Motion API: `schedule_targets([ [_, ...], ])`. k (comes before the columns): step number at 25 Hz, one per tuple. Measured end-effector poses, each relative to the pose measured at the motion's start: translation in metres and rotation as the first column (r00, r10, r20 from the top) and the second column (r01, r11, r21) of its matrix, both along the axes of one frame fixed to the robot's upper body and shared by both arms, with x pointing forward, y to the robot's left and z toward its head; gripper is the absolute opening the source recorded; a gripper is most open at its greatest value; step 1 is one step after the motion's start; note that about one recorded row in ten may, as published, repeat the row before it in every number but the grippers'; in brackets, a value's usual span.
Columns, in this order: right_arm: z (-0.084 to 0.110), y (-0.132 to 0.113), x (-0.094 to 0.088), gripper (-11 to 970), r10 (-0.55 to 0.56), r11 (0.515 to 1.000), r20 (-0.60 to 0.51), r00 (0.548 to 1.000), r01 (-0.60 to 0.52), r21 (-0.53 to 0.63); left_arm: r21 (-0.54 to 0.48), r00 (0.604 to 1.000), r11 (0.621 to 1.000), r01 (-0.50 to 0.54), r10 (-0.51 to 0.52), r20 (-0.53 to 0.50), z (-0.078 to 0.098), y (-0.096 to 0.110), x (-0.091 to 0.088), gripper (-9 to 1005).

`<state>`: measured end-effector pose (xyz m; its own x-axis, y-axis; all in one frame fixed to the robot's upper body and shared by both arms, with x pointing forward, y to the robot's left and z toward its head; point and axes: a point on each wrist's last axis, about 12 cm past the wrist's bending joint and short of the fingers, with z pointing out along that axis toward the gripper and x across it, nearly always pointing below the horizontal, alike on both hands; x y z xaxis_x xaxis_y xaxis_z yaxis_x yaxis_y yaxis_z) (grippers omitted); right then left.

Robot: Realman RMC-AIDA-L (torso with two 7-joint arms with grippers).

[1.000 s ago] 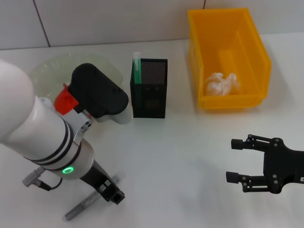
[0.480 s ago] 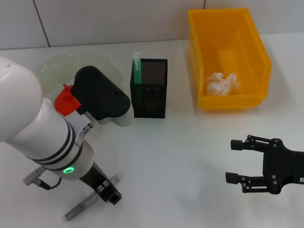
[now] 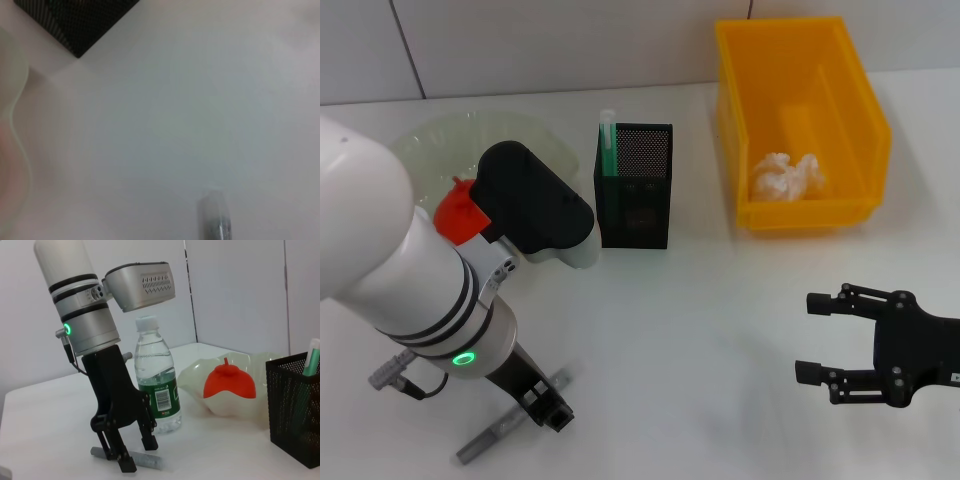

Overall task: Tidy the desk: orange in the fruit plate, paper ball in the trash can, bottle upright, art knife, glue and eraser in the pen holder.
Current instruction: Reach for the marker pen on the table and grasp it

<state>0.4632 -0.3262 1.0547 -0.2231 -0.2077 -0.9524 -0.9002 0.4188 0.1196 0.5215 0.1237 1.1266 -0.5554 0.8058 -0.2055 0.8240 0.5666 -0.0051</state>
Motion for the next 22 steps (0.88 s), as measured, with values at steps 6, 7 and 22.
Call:
schedule_targets([
  [6, 0.0003, -0.0001, 0.0004, 838, 0.0, 1.0, 0.001, 1.0, 0.0, -0.001, 0.003, 1.0, 1.0, 0.001, -0.001, -0.001, -0.0002, 0.0003, -0.0002, 593],
  [7, 0.0003, -0.0002, 0.0004, 838, 0.0, 1.0, 0.001, 1.0, 0.0, -0.001, 0.003, 1.0, 1.0, 0.001, -0.001, -0.002, -0.0002, 0.0004, -0.0002, 589],
  [22, -0.0009, -0.0023, -0.0019, 838, -0.003, 1.0, -0.006, 1.0, 0.003, -0.007, 0.029, 1.0, 1.0, 0.009, -0.01, 0.006, -0.0017, 0.0003, -0.0012, 374],
])
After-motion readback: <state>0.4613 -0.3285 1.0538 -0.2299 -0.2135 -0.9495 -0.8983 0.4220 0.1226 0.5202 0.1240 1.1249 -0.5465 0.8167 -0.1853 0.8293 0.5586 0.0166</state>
